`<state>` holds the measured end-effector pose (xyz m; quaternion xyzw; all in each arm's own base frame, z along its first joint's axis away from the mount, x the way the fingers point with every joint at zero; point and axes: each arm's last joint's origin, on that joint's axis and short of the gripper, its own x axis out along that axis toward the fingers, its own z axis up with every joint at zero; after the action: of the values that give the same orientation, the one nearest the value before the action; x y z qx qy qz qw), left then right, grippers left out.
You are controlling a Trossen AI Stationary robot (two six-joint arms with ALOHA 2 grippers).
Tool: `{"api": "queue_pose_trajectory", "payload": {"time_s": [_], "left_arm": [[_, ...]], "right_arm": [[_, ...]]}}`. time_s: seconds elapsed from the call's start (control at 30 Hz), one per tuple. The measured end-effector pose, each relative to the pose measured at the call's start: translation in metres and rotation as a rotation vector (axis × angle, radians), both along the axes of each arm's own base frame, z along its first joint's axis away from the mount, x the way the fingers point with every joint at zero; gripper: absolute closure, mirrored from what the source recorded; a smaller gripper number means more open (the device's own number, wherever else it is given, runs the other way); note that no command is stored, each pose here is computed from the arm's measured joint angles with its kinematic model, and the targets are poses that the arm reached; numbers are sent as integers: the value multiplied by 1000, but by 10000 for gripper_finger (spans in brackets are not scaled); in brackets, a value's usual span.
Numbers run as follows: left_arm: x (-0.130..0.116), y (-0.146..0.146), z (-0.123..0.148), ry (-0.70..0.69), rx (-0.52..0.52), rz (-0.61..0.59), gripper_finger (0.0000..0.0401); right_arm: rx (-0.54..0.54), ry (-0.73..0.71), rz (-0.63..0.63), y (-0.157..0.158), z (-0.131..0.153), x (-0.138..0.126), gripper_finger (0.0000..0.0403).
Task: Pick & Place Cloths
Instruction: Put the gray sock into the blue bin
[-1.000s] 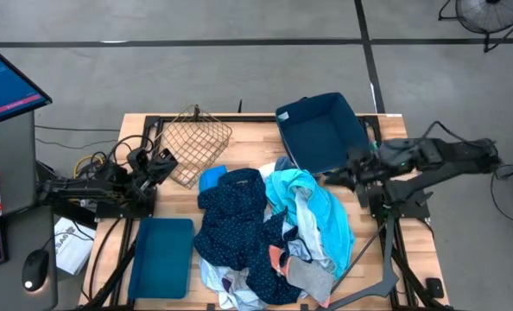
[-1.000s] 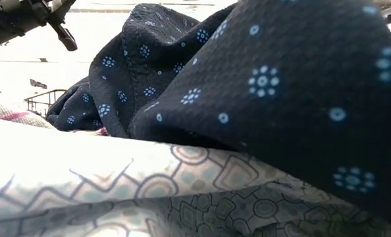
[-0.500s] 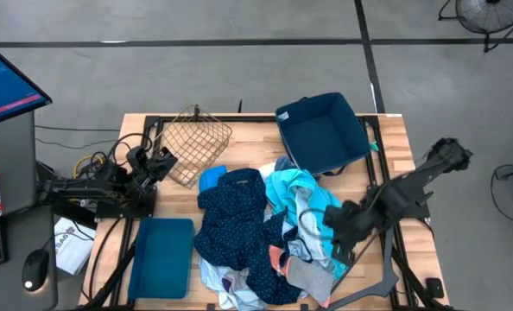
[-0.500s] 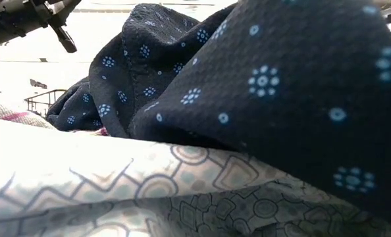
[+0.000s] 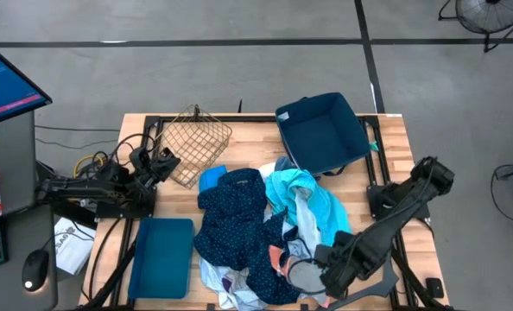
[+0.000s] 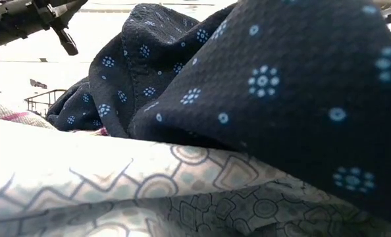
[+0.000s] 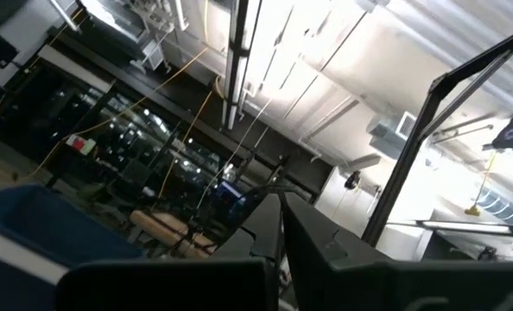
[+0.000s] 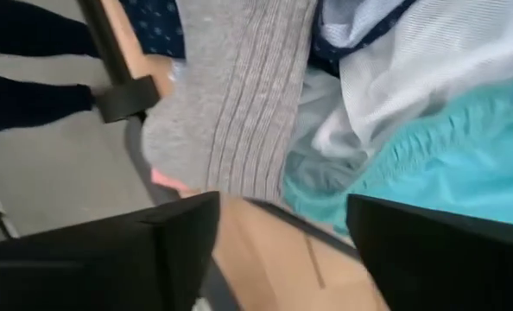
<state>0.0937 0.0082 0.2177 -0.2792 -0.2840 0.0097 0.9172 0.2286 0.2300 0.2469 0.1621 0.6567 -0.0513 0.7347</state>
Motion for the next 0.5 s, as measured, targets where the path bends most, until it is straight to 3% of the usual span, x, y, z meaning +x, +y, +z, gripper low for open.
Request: {"api": "queue_pose_trajectory", "payload": {"time_s": [0.17, 0.5], "left_arm": [[6, 0, -4, 47, -41, -22, 399], [11, 0, -7, 76, -50, -29, 399]], "right_arm": [[-55, 40, 34, 5, -24, 11, 111], [-59, 61, 90, 16, -52, 23, 130]]}}
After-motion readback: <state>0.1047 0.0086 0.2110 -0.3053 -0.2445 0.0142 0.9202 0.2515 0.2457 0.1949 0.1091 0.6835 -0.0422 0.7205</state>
